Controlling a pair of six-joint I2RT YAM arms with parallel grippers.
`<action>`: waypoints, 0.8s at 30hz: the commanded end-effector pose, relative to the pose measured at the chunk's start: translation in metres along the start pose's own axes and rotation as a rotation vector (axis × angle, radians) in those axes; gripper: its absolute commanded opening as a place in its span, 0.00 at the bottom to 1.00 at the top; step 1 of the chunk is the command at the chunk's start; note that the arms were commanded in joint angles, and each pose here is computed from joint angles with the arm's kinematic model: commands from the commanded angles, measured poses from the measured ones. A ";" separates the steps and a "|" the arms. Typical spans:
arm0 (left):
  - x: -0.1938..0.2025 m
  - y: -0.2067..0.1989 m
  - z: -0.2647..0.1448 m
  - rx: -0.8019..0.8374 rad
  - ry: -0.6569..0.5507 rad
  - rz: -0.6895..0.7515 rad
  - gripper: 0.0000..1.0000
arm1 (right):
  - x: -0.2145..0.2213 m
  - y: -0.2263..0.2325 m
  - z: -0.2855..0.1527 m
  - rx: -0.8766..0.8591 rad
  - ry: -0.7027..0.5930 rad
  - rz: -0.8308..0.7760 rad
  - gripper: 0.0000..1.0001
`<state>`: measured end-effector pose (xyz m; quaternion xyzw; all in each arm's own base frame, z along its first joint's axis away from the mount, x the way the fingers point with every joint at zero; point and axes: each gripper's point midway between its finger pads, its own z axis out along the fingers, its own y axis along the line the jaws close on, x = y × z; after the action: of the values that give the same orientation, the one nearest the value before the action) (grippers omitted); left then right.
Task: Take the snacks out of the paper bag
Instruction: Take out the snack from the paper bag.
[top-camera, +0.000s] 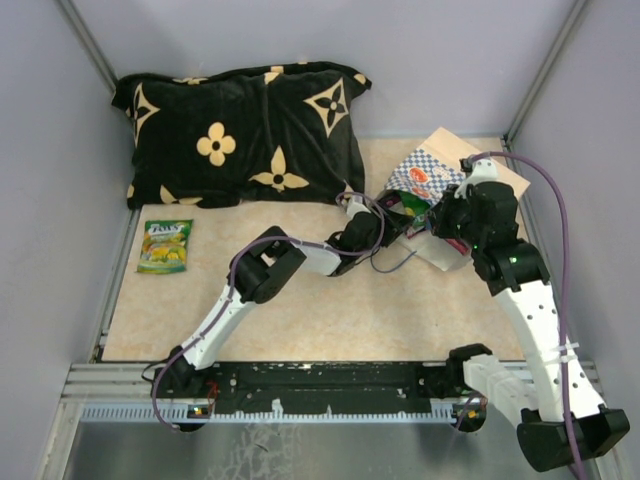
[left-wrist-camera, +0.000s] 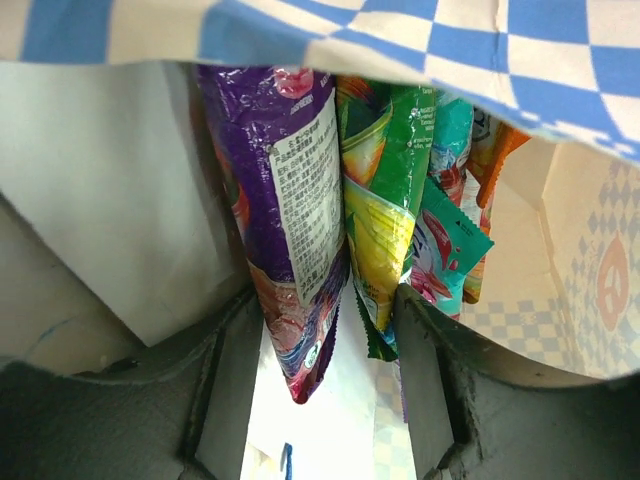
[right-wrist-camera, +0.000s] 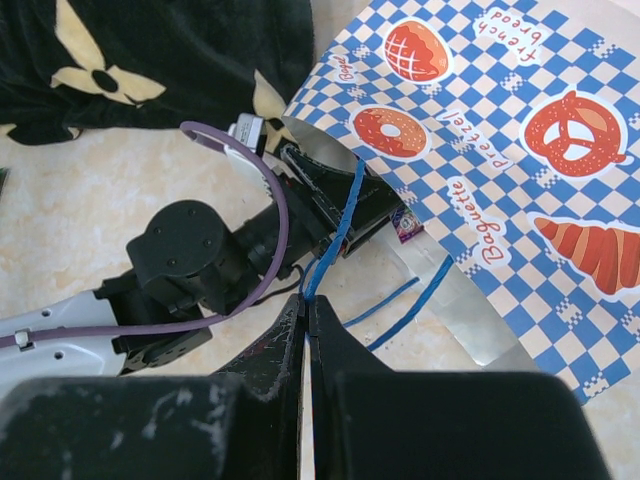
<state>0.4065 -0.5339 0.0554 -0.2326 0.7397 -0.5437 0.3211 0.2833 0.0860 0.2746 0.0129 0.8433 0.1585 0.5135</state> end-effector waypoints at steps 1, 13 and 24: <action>-0.003 0.021 -0.008 -0.062 -0.038 -0.013 0.59 | -0.017 0.008 -0.009 -0.038 -0.078 -0.020 0.00; -0.012 0.043 -0.020 -0.110 -0.095 -0.071 0.48 | -0.014 0.009 -0.006 -0.043 -0.073 -0.016 0.00; -0.018 0.057 -0.033 -0.134 -0.126 -0.123 0.49 | -0.012 0.009 -0.004 -0.046 -0.068 -0.015 0.00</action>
<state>0.3988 -0.5005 0.0442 -0.3157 0.7095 -0.5468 0.3128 0.2832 0.0867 0.2692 0.0122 0.8432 0.1602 0.5130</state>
